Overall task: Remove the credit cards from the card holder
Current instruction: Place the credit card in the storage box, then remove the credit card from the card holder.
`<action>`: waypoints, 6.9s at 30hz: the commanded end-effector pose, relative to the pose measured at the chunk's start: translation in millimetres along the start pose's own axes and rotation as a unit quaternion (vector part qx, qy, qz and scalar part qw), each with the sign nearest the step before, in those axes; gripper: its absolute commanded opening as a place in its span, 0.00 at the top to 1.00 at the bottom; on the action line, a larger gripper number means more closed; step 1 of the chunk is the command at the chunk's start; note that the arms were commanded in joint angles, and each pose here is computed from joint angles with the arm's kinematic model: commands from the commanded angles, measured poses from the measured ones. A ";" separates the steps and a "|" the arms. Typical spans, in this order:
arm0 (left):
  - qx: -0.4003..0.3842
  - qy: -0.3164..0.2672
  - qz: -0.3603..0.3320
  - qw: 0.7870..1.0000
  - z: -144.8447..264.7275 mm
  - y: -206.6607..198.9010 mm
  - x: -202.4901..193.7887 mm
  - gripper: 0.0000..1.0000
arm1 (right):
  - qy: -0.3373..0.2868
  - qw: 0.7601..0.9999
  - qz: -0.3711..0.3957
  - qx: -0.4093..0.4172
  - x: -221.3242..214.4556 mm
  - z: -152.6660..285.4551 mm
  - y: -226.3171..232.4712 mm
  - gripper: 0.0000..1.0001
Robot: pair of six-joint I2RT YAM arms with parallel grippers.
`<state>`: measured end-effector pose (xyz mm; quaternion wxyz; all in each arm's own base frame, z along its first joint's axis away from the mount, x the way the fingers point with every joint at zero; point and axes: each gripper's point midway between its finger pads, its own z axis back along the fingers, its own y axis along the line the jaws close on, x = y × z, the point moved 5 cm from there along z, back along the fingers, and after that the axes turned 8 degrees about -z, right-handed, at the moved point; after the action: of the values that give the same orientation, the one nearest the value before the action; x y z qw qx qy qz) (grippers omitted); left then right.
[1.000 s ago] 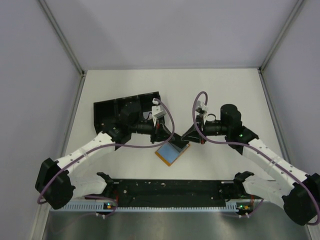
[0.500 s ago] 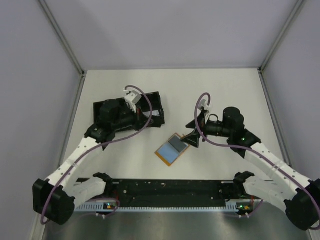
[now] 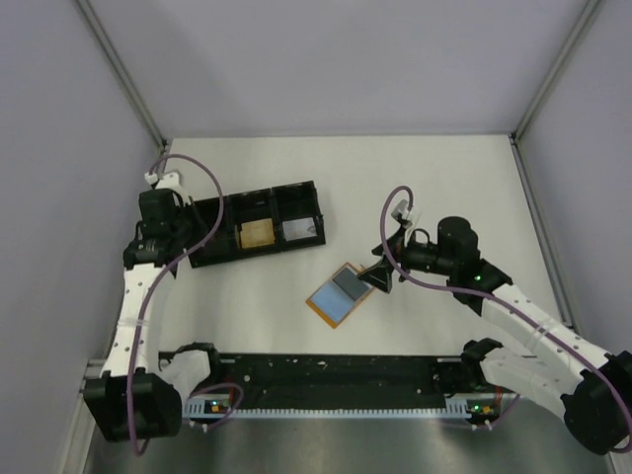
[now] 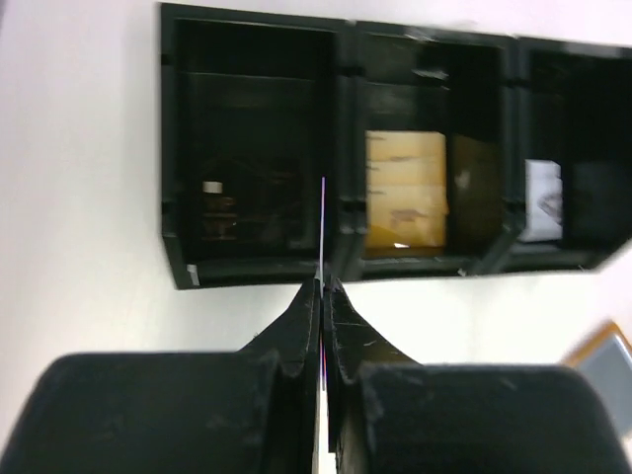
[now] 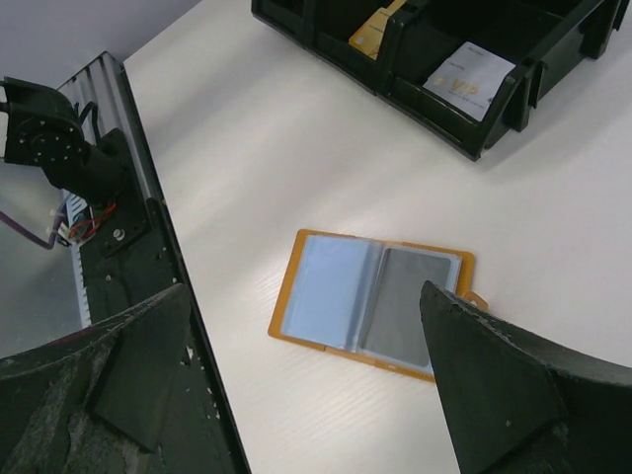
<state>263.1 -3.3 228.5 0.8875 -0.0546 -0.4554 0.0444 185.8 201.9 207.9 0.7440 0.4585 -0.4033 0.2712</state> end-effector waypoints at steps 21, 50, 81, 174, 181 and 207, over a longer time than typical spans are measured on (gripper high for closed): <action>0.006 0.111 0.075 0.991 -135.6 37.0 17.2 1.00 | -0.023 1.000 0.008 0.003 1.3 0.1 1.4 0.03; 0.026 0.016 0.038 0.999 -43.1 15.3 79.0 0.30 | 0.003 0.998 -0.018 -0.058 -5.0 -6.8 -19.4 0.02; -0.340 0.230 -0.068 0.909 -30.8 -224.3 -181.3 0.65 | 0.141 0.962 -0.181 -0.147 -71.2 -53.0 -67.7 0.33; -0.273 0.217 -0.014 0.937 -32.6 -193.3 -199.6 0.85 | 0.126 0.972 -0.091 -0.177 -51.3 -50.1 -31.1 0.51; -0.231 0.189 -0.028 0.954 -16.9 -173.4 -185.8 0.85 | 0.106 0.980 -0.095 -0.137 -44.5 -54.7 -21.8 0.50; -0.297 0.222 0.014 0.929 -29.5 -195.3 -209.1 0.96 | 0.175 0.956 -0.226 -0.064 -105.1 -104.1 -45.7 0.62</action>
<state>170.1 -223.0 70.5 0.9156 -0.3184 -0.2301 -0.0854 196.8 270.1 78.9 0.8742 0.4281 -0.1699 0.1539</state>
